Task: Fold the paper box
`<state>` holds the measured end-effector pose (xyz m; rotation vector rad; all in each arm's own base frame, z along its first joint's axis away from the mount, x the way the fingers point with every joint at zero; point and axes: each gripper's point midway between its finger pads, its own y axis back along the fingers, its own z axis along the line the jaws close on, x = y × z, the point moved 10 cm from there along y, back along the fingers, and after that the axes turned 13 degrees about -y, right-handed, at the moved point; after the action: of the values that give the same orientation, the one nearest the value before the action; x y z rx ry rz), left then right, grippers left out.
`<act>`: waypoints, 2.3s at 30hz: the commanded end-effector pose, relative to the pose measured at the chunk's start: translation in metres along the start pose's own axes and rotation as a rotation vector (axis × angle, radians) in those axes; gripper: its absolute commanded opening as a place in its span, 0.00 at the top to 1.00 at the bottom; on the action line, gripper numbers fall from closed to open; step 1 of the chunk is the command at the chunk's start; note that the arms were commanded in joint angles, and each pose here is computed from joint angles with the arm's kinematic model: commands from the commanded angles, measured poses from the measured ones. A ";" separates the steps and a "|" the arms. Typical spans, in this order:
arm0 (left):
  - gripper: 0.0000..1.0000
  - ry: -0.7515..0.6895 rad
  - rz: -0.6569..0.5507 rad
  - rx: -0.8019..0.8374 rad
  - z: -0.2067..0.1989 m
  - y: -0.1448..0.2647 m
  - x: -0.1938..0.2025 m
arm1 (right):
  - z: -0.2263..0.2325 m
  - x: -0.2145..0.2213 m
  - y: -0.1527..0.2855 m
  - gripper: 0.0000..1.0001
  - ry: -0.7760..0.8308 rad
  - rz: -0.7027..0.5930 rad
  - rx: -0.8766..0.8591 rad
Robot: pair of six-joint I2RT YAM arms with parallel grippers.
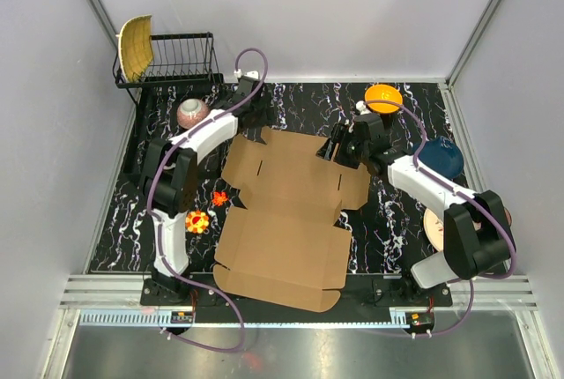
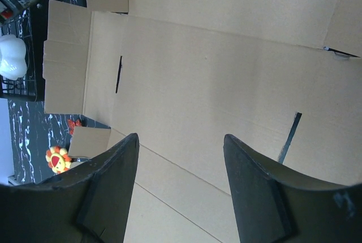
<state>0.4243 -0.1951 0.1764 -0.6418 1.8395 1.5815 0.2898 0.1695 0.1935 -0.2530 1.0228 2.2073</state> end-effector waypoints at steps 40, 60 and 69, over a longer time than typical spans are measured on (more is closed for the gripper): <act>1.00 0.089 -0.762 0.098 -0.008 0.050 0.070 | 0.016 -0.020 0.029 0.34 0.134 -0.163 -0.013; 1.00 -0.069 -1.055 0.138 -0.038 0.088 0.114 | 0.068 -0.043 0.030 0.23 0.717 -0.027 -0.457; 1.00 -0.226 -1.133 0.145 -0.039 0.108 0.104 | 0.058 -0.039 -0.010 0.23 0.836 0.157 -0.505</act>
<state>0.2692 -0.2108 0.0996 -0.8210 1.2369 1.0495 0.3296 0.1922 0.2387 -1.2733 0.9071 2.4640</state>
